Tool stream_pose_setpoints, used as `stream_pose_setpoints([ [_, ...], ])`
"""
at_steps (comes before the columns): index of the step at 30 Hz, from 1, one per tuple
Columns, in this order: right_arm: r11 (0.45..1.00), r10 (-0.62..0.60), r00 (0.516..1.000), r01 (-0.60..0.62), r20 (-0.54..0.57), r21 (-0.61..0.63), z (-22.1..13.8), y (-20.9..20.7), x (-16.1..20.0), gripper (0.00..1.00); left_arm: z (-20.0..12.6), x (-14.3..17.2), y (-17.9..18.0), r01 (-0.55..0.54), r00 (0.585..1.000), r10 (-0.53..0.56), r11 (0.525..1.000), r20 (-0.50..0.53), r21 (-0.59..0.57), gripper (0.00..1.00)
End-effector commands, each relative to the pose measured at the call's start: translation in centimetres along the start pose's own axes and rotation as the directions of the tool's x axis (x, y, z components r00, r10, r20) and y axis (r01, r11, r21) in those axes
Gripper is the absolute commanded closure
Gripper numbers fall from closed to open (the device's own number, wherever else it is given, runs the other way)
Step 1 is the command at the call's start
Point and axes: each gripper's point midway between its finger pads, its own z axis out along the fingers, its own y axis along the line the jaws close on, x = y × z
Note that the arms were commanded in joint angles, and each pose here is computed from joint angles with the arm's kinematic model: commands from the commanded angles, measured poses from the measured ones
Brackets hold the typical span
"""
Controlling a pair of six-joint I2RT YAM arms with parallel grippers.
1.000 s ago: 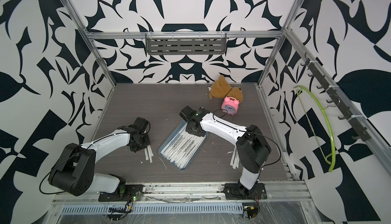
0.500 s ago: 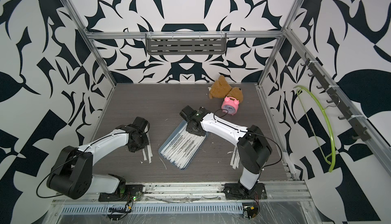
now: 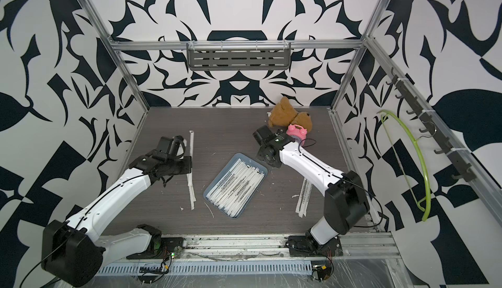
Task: Put the straws into the storage box
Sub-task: Pick up the straw from the center of the board, then place the straw in the storage box.
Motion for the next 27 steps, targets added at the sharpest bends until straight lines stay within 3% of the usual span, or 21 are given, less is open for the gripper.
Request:
stream_pose_setpoints([
  [1, 1.0, -0.009, 0.999, 0.008, 0.031, 0.024, -1.2, -1.8, -0.8, 0.76, 0.1, 0.4, -8.4, -0.361, 0.929, 0.369, 0.889, 0.026, 0.282, 1.0],
  [4, 1.0, 0.006, 0.999, -0.007, 0.044, 0.024, -1.6, -2.6, -1.1, 0.76, 2.8, 2.4, -9.0, -0.365, 0.901, 0.42, 0.87, -0.111, 0.331, 1.0],
  [10, 1.0, 0.017, 0.999, -0.018, 0.032, 0.024, -1.3, -3.0, -0.6, 0.76, 5.6, 4.6, -8.2, -0.344, 0.86, 0.439, 0.875, -0.26, 0.341, 1.0],
  [22, 1.0, 0.017, 1.0, -0.017, 0.01, 0.007, -0.4, -2.1, -0.5, 0.76, 8.9, 8.0, -6.8, -0.343, 0.769, 0.442, 0.895, -0.462, 0.285, 1.0],
  [27, 1.0, 0.014, 1.0, -0.014, 0.01, 0.008, -0.3, -2.1, -0.5, 0.76, 9.9, 8.6, -5.9, -0.338, 0.762, 0.416, 0.909, -0.496, 0.243, 1.0],
])
